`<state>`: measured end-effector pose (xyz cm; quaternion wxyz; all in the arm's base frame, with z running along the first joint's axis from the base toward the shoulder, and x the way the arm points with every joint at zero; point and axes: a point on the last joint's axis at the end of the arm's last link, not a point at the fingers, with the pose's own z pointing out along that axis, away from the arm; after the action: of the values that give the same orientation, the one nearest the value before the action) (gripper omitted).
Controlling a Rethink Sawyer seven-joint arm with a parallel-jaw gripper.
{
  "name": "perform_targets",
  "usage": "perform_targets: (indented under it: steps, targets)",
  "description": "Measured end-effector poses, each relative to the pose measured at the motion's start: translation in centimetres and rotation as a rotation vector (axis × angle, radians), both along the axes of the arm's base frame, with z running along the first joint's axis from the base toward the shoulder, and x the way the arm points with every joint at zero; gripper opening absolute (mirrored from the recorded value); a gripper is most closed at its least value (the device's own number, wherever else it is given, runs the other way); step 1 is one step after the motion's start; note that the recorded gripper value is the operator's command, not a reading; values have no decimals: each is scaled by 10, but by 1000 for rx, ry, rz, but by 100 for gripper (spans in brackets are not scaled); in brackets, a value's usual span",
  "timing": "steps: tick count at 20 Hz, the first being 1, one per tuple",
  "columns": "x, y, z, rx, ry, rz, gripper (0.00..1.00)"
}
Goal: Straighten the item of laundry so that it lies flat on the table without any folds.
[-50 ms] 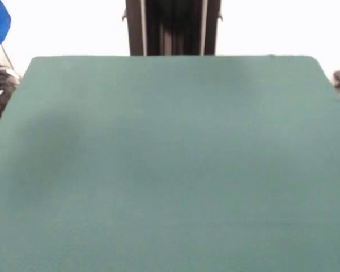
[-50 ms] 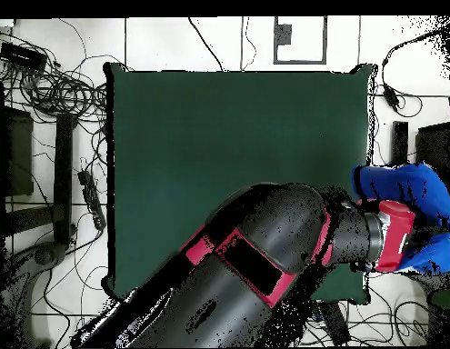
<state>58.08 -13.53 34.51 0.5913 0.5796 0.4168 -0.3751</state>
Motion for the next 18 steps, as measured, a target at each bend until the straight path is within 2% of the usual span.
perform_targets:
  steps: [1, 2, 4, 5, 6, 10, 13, 18]
  targets:
    - [1, -1, 3, -8, 14, 18, 0]
    - [5, -7, 15, -36, 77, 105, 0]
    - [9, -11, 26, -55, 132, 179, 0]
    - [10, -13, 29, -59, 146, 197, 0]
    - [13, -15, 37, -70, 190, 252, 0]
    - [17, -19, 53, -107, 283, 351, 0]
    - [17, -14, 52, -134, 327, 373, 0]
    - [19, 1, 23, -161, 405, 383, 0]
